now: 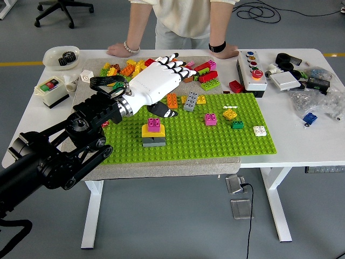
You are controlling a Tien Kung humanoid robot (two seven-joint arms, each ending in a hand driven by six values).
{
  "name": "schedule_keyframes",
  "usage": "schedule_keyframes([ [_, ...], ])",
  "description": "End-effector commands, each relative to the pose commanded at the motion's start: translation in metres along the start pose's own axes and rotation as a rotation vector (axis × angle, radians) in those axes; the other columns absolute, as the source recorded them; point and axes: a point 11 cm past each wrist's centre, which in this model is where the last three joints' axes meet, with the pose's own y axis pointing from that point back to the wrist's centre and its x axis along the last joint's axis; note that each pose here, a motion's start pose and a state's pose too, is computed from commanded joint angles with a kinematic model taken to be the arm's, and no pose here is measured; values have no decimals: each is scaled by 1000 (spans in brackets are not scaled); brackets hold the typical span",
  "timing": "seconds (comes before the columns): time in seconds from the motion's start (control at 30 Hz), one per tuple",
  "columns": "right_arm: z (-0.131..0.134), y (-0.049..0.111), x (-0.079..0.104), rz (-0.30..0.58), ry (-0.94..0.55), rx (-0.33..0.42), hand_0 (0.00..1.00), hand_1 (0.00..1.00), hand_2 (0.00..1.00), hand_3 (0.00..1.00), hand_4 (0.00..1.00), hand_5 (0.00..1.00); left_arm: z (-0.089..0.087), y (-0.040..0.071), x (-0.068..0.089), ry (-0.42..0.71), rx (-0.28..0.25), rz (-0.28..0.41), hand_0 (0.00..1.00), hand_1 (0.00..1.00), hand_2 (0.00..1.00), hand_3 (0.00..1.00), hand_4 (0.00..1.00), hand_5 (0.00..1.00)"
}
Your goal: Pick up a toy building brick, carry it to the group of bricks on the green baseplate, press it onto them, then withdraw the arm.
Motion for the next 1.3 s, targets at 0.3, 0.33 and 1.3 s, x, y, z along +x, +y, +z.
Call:
schedule_keyframes([
  [0.3,-1,0,0,-1,-6,1,745,640,683,639,844,520,-21,16,1,58,60,-4,998,920,816,600,998,574],
  [0.33,0,0,0,-1,-7,1,745,640,683,639,844,520,-24,19,-1,71,72,-10,998,920,816,600,998,574],
  [1.3,3,0,-3,-7,-2,-5,745,639,682,641,844,520,-38,74,-40,220,203,-39,998,908,786,519,998,614],
])
